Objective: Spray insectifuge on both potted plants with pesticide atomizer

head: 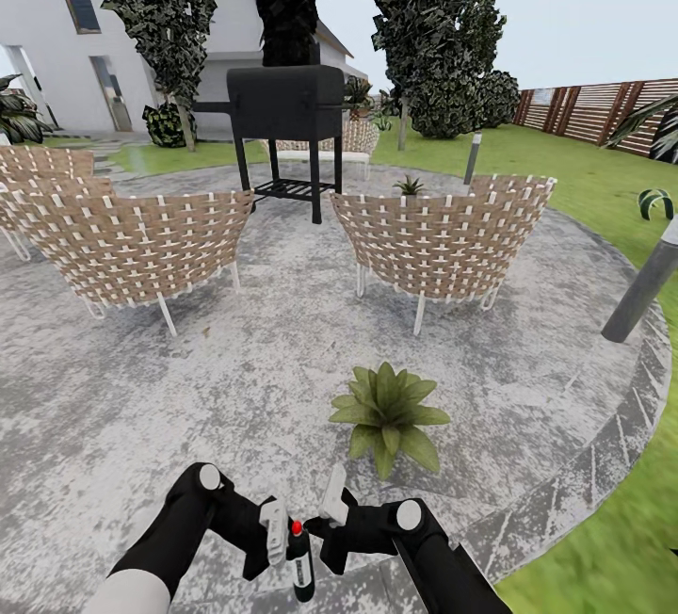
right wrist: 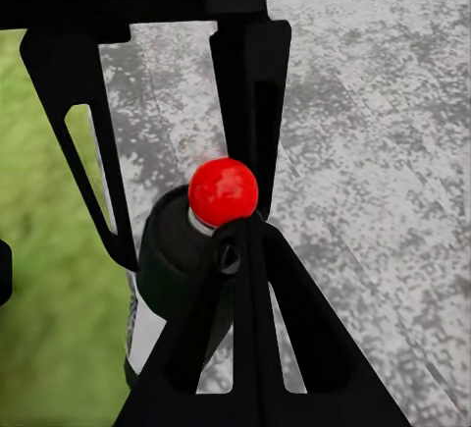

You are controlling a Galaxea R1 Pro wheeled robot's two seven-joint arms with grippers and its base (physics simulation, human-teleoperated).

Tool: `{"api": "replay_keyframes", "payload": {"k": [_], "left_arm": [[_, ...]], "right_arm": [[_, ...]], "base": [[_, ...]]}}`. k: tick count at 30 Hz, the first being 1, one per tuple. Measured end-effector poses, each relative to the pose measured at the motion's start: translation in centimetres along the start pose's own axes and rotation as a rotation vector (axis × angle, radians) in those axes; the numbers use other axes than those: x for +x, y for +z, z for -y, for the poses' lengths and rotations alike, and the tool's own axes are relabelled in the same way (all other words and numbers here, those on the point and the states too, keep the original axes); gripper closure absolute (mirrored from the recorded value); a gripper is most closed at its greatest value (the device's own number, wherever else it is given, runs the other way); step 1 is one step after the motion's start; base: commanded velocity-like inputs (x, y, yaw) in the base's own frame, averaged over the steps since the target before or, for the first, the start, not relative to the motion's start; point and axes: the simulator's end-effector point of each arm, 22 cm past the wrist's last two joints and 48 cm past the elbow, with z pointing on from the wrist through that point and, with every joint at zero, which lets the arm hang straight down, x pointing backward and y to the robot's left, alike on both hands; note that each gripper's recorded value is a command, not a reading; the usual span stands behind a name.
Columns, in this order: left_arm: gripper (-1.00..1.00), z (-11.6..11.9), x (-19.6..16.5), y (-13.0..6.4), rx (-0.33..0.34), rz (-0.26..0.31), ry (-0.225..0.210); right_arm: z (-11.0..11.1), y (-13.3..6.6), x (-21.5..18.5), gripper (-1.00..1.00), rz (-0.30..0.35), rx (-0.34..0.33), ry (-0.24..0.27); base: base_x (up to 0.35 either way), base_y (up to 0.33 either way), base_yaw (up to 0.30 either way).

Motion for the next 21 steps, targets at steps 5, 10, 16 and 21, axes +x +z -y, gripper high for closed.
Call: {"api": "replay_keyframes", "payload": {"k": [5,10,16,21], "left_arm": [[1.0,0.02,-0.29,0.1,0.001,0.004,0.001],[1.0,0.11,-0.58,0.34,0.003,0.006,0.002],[1.0,0.12,-0.58,0.34,0.003,0.006,0.002],[1.0,0.13,-0.58,0.35,0.004,0.006,0.001]], "right_arm": [[0.0,0.0,0.0,1.0,0.0,0.0,0.0],[0.06,-0.02,0.06,1.0,-0.002,0.001,-0.002],[0.07,-0.03,0.06,1.0,-0.002,0.002,-0.001],[0.06,-0.02,0.06,1.0,-0.002,0.001,-0.002]], "base": [[0.0,0.0,0.0],[0.0,0.0,0.0],[0.0,0.0,0.0],[0.0,0.0,0.0]]}}
